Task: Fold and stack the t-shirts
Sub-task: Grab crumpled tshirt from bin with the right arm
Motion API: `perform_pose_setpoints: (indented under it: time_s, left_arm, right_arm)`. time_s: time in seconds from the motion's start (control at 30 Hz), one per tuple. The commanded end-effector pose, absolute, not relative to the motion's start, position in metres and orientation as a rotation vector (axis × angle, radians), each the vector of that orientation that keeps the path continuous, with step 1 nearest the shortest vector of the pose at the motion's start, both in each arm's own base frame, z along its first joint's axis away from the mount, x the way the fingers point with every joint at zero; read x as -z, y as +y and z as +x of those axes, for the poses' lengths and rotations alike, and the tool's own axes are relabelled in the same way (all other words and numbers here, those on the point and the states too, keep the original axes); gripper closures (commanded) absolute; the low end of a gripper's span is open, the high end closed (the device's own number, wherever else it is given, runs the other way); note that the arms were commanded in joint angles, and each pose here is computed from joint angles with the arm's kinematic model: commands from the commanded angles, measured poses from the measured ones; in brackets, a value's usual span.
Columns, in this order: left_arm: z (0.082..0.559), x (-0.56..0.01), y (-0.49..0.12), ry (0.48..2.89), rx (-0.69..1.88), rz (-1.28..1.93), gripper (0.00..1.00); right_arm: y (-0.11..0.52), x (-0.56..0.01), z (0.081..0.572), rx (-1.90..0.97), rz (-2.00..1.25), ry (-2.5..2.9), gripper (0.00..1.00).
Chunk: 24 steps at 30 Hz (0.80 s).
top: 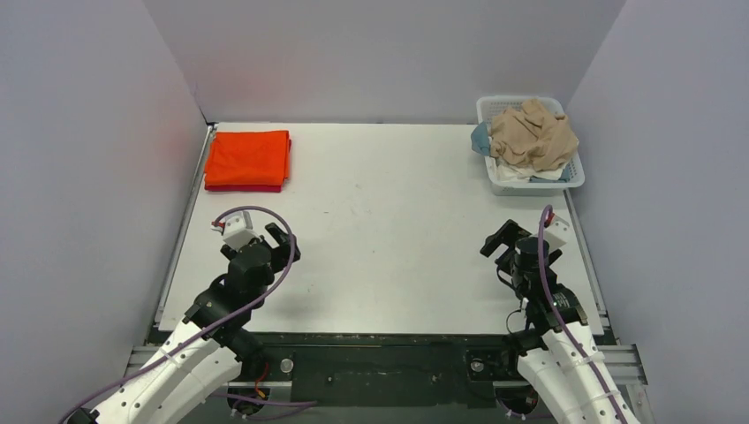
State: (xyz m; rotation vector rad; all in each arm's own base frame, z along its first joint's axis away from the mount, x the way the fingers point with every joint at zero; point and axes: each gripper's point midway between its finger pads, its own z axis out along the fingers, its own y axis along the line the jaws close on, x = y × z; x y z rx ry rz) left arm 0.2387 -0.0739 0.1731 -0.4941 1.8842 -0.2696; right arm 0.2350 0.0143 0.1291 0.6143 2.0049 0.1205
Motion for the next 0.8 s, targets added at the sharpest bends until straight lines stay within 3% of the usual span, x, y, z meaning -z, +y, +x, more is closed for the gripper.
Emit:
perform_pose_setpoints:
  time_s: [0.0, 0.17, 0.43, 0.57, 0.77]
  left_arm:
    - [0.244, -0.191, -0.073, 1.832, 0.278, -0.503, 0.09]
    - [0.246, -0.191, -0.079, 1.839, 0.305, -0.498, 0.09]
    - [0.253, -0.19, -0.084, 1.838, 0.305, -0.509, 0.09]
    - [0.257, -0.184, -0.086, 1.851, 0.292, -0.512, 0.09]
    - [0.266, -0.182, -0.09, 1.863, 0.268, -0.503, 0.09]
  right_arm:
    - [0.011, -0.157, 0.25, -0.098, 0.611, 1.942, 0.1]
    - [-0.002, -0.204, 0.277, 0.027, 0.646, 1.909, 0.01]
    - [-0.033, -0.252, 0.369, 0.264, 0.676, 1.968, 0.0]
    - [-0.054, -0.237, 0.431, 0.307, 0.727, 2.051, 0.02]
    - [-0.1, -0.233, 0.486, 0.422, 0.806, 2.055, 0.06]
